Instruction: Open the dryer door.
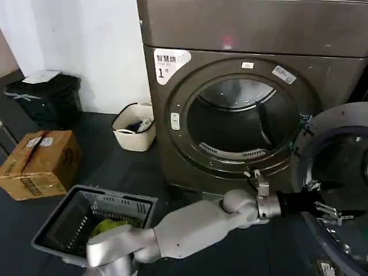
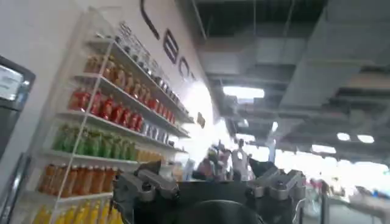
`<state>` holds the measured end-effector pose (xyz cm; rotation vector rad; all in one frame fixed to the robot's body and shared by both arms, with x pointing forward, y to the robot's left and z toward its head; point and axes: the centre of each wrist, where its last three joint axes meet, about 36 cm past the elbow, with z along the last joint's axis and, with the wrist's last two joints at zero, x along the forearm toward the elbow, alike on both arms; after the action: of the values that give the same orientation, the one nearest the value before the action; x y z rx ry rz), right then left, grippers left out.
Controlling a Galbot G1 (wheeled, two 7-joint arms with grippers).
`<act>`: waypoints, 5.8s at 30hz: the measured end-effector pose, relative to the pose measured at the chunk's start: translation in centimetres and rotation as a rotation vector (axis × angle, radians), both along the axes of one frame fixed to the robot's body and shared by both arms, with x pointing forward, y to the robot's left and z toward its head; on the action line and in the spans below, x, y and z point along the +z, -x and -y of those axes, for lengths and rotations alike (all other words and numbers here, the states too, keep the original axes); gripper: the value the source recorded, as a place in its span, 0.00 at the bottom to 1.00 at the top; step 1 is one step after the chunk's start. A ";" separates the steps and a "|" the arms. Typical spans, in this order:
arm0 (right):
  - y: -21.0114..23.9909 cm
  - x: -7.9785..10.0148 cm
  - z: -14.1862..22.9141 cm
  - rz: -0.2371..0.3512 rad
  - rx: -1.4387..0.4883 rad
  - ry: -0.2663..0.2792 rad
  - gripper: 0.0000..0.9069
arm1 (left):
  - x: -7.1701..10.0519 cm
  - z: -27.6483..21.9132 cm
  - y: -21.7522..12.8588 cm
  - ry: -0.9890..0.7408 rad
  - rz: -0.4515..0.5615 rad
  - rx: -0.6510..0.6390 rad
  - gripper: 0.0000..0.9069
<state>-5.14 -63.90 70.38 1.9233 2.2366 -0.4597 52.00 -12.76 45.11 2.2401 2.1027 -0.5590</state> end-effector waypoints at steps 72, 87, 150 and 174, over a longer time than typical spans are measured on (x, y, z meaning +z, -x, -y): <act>1.6 1.3 0.1 0.024 -0.013 0.016 1.00 | 2.0 0.5 0.4 0.024 0.074 0.026 1.00; 1.9 1.7 -0.4 0.017 -0.015 0.029 1.00 | 3.6 -3.9 1.7 0.051 0.163 0.054 1.00; 2.0 1.9 -0.5 -0.061 -0.074 0.090 1.00 | 7.2 -45.1 5.0 -0.782 0.591 0.479 1.00; 3.7 3.5 -1.3 -0.077 -0.107 0.154 1.00 | 5.4 -57.5 7.6 -1.270 0.493 0.506 1.00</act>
<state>-8.87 -62.56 73.92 1.9833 2.0810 -0.7105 44.41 44.69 50.47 1.5615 2.8249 1.5422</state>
